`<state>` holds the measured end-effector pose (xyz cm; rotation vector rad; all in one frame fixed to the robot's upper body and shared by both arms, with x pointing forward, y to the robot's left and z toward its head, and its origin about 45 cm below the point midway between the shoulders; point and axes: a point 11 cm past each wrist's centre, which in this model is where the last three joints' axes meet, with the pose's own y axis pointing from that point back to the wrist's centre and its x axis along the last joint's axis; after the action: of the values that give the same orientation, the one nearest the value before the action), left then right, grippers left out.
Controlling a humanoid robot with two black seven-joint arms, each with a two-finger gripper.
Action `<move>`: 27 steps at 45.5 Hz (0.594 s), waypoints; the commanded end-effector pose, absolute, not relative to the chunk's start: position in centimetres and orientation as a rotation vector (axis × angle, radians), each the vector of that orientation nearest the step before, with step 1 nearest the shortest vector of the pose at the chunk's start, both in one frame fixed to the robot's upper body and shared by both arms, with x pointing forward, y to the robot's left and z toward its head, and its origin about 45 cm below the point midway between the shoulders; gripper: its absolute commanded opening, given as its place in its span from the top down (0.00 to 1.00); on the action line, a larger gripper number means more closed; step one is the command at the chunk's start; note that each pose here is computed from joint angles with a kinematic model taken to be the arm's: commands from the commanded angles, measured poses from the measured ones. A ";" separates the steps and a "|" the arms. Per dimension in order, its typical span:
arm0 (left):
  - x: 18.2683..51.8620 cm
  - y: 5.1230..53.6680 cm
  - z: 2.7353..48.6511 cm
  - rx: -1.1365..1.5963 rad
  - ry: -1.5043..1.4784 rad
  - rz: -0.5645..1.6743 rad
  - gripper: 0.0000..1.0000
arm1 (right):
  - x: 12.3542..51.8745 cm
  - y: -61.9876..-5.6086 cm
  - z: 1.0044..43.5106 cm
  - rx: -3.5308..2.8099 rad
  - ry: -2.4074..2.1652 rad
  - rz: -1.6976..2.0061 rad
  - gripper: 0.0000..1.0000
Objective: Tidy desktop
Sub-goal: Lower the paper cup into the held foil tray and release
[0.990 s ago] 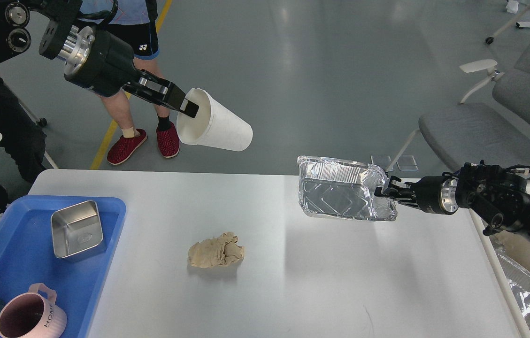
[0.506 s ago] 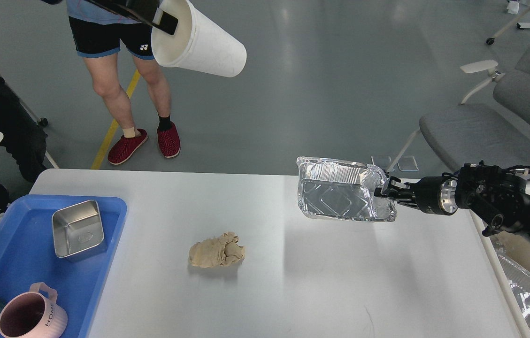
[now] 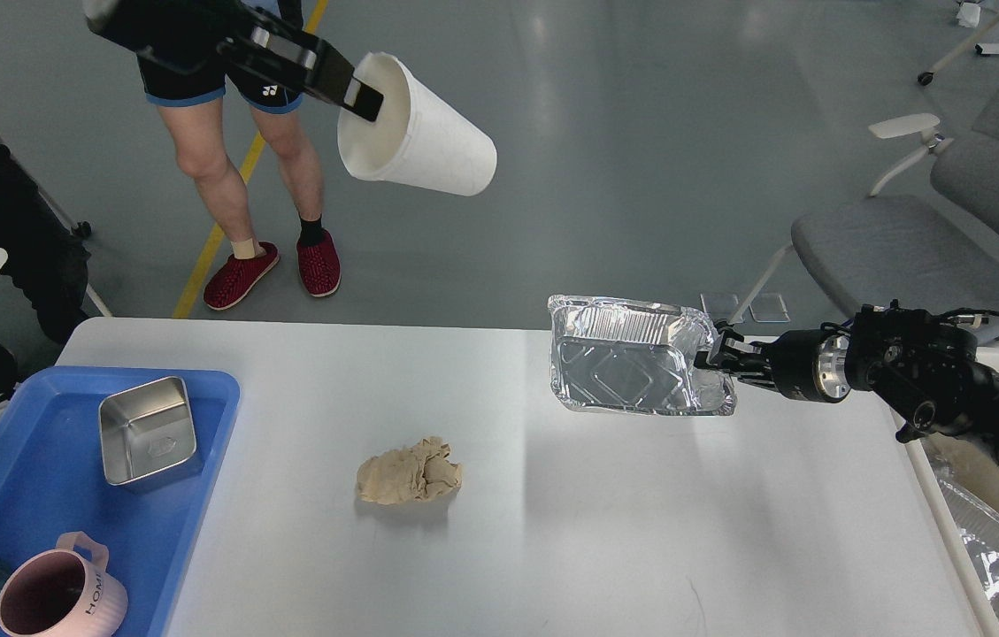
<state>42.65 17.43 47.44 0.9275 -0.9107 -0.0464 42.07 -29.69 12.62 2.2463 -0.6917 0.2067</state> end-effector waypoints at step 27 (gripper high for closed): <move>44.5 0.4 26.2 0.792 -0.796 -0.062 0.98 | 42.7 -28.8 13.2 2.261 -0.697 0.231 1.00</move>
<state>44.57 1.28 27.95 0.8028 -0.8209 -0.0973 42.64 -28.64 13.12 2.2630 -0.6951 0.2300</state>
